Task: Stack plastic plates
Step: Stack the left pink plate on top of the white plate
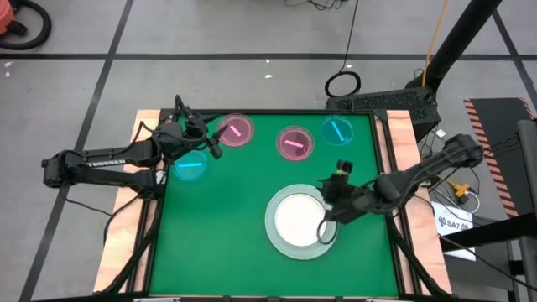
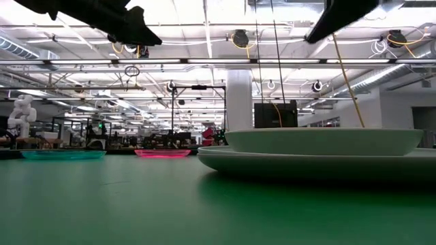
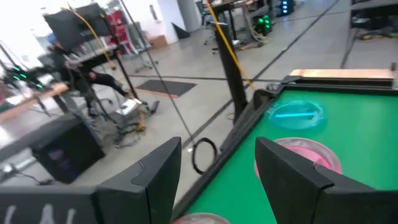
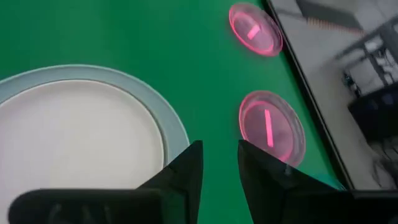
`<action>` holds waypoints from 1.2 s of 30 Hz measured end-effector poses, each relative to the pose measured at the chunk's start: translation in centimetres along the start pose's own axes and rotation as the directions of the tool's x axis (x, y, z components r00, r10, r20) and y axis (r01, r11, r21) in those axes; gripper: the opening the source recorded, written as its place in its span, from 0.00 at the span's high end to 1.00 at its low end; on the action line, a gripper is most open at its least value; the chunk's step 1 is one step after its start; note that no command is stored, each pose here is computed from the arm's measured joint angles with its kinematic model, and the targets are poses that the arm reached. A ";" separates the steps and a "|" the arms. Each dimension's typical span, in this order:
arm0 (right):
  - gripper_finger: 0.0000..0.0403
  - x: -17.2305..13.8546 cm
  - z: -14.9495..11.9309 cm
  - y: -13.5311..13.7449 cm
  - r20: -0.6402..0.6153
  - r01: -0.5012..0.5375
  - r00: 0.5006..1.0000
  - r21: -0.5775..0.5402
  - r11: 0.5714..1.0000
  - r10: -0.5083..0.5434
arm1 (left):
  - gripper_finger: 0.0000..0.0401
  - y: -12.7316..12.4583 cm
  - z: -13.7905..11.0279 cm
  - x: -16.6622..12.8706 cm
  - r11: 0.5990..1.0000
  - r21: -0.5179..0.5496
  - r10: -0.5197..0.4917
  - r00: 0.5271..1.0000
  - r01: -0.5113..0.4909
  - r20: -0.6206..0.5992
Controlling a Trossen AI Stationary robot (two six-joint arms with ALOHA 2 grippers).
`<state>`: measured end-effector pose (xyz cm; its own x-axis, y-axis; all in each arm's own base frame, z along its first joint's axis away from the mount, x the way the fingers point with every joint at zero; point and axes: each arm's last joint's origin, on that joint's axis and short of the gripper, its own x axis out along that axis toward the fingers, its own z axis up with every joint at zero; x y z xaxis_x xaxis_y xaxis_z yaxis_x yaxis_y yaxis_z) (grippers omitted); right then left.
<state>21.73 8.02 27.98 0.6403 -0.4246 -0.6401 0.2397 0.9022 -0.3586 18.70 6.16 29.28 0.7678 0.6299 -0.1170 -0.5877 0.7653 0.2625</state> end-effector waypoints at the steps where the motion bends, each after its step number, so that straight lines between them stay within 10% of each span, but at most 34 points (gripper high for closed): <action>1: 0.77 0.4 -0.7 -0.4 0.039 -0.002 0.999 0.007 1.000 0.001 | 0.47 -0.1 -0.1 0.0 1.000 -0.014 -0.017 1.000 0.017 -0.012; 10: 0.77 2.4 -3.1 -4.0 0.339 0.091 0.935 0.059 0.994 -0.105 | 0.47 -1.5 -3.4 1.2 0.987 -0.145 -0.110 0.953 0.071 -0.284; 19: 0.77 1.3 -2.2 -6.9 0.444 0.264 0.870 -0.050 0.963 -0.215 | 0.47 -4.4 -8.2 5.1 0.991 -0.007 -0.116 0.845 0.132 -0.522; 29: 0.77 1.6 -2.3 -8.5 0.422 0.312 0.860 0.010 0.950 -0.287 | 0.47 -5.6 -9.6 8.0 0.910 0.211 -0.140 0.745 0.356 -0.652; 36: 0.77 2.5 -2.9 -9.9 0.344 0.356 0.872 0.038 0.934 -0.347 | 0.47 -3.6 -10.4 10.5 0.866 0.177 -0.222 0.676 0.468 -0.702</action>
<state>18.84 -2.14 28.00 0.7265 -0.6573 -0.2003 0.4798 0.6940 -0.5368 26.18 11.40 17.12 0.4707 0.3497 -0.8100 -0.1046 0.9337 0.3423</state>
